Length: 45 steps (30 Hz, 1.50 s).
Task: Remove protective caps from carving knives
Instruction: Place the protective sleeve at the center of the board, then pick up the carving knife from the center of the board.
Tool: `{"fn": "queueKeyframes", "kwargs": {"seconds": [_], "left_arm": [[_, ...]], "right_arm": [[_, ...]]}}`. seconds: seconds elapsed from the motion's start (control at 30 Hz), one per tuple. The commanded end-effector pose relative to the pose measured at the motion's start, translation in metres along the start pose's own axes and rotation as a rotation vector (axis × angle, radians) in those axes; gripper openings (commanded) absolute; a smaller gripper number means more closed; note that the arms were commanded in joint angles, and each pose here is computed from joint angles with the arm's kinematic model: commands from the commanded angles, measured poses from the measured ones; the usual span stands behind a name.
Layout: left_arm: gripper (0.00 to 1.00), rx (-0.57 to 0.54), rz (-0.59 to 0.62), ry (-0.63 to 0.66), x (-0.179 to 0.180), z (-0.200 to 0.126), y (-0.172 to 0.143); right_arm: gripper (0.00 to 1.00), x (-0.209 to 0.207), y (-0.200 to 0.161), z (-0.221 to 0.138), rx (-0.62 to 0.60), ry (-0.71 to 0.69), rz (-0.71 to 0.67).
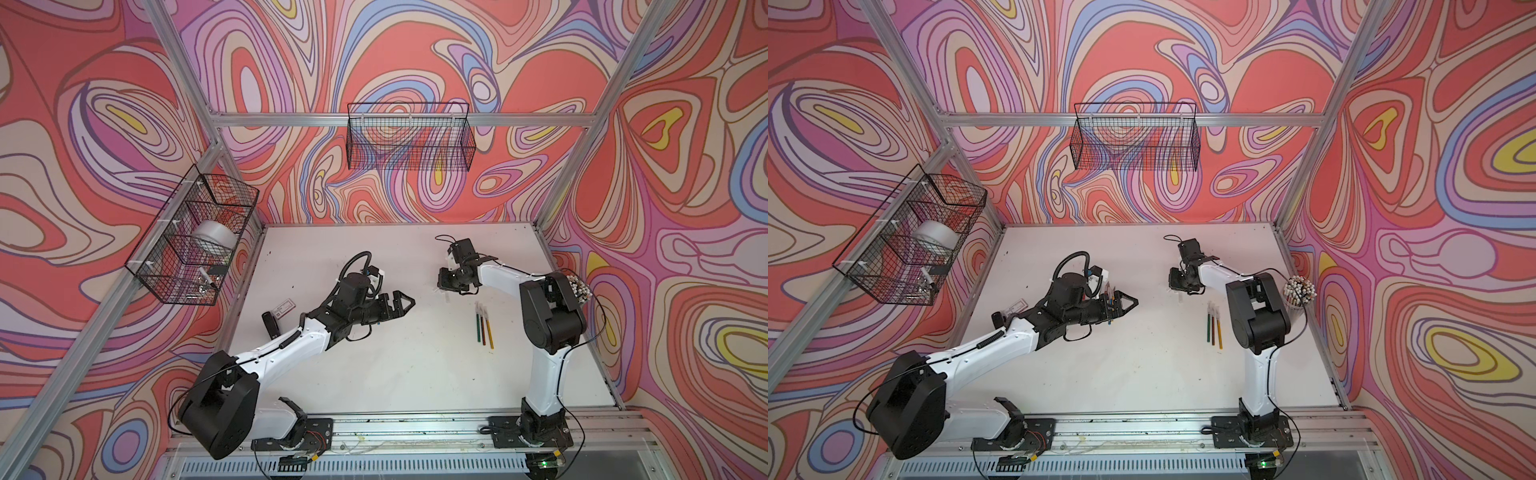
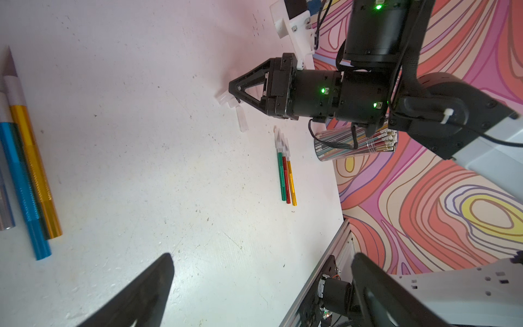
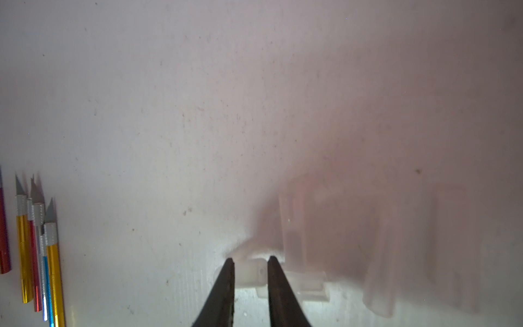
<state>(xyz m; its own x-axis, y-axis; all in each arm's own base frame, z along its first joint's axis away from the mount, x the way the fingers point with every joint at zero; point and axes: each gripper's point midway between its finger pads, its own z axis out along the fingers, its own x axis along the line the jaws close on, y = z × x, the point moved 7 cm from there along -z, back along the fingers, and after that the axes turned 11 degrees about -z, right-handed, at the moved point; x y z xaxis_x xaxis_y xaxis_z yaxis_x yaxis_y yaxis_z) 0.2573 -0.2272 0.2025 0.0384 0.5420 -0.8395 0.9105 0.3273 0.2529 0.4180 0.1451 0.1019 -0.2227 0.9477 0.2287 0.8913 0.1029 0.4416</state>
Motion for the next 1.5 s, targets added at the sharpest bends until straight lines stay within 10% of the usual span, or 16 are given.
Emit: {"fn": "queueKeyframes", "kwargs": {"seconds": [0.0,0.53,1.47], "left_arm": [[1.0,0.006,0.008,-0.002,0.0,-0.001,-0.003],[1.0,0.084,0.155,-0.051,-0.02,0.002,-0.015],[1.0,0.141,0.17,-0.095,-0.032,0.015,-0.023]], "right_arm": [[0.25,-0.002,-0.001,-0.03,-0.029,-0.058,-0.035],[0.23,-0.035,-0.104,-0.077,0.106,-0.271,0.096],[0.15,-0.051,-0.12,-0.053,0.199,-0.349,0.11]]}}
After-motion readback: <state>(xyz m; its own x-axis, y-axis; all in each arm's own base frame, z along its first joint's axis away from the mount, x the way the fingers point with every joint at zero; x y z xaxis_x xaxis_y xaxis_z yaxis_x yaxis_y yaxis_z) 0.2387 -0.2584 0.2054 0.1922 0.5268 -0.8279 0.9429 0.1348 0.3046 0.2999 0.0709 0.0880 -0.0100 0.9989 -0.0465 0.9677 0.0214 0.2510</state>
